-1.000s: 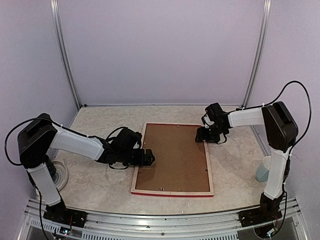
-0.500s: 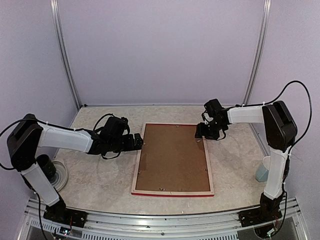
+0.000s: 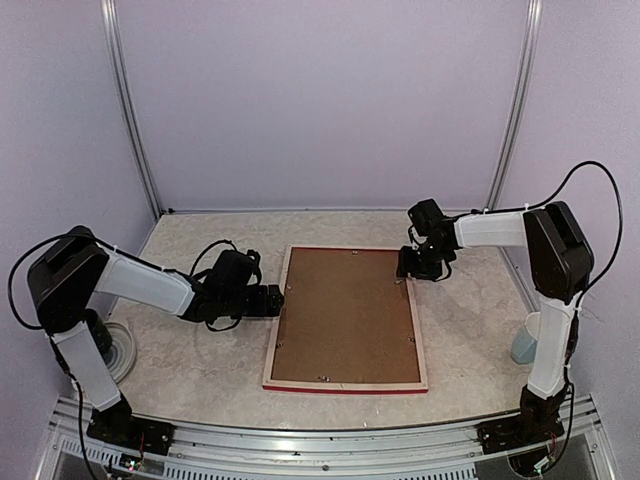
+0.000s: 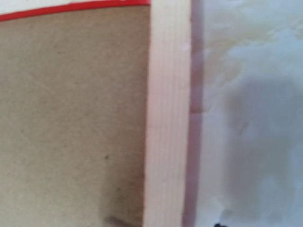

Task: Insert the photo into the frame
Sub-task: Rotate the photo frame at the center of the board.

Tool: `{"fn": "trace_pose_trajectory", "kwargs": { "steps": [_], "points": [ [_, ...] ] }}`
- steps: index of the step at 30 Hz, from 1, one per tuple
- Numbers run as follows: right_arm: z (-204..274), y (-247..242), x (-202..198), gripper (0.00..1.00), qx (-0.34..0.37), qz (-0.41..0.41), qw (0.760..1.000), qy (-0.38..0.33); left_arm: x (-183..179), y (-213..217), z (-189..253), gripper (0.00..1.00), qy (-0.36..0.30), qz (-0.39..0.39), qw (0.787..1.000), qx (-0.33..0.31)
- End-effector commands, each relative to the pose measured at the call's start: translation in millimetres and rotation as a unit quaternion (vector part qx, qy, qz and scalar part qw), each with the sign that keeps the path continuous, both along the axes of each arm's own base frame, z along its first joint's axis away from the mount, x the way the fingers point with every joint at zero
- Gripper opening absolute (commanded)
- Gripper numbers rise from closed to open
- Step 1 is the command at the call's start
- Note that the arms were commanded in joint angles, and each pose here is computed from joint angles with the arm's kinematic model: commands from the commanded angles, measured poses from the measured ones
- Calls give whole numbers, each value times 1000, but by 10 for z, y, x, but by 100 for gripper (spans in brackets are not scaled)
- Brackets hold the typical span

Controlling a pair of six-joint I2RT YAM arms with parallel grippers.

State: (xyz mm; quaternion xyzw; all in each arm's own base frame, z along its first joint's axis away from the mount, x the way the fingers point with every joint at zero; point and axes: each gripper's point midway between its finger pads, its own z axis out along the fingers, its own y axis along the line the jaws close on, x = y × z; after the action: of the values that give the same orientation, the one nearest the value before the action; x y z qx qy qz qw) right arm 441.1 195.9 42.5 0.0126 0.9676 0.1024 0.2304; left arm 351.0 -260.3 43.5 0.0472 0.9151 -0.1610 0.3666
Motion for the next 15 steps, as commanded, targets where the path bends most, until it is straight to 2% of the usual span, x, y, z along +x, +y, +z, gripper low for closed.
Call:
{"fn": "trace_pose_trajectory", "kwargs": {
  "steps": [1,15],
  "points": [
    [-92,-51,-24,54,-21,-14,1000,13,9,-20,-54,89,-12,-15,1000,-3],
    [-134,20,-105,53,-20,-12,999,25,3,39,-195,84,8,-17,1000,-21]
  ]
}}
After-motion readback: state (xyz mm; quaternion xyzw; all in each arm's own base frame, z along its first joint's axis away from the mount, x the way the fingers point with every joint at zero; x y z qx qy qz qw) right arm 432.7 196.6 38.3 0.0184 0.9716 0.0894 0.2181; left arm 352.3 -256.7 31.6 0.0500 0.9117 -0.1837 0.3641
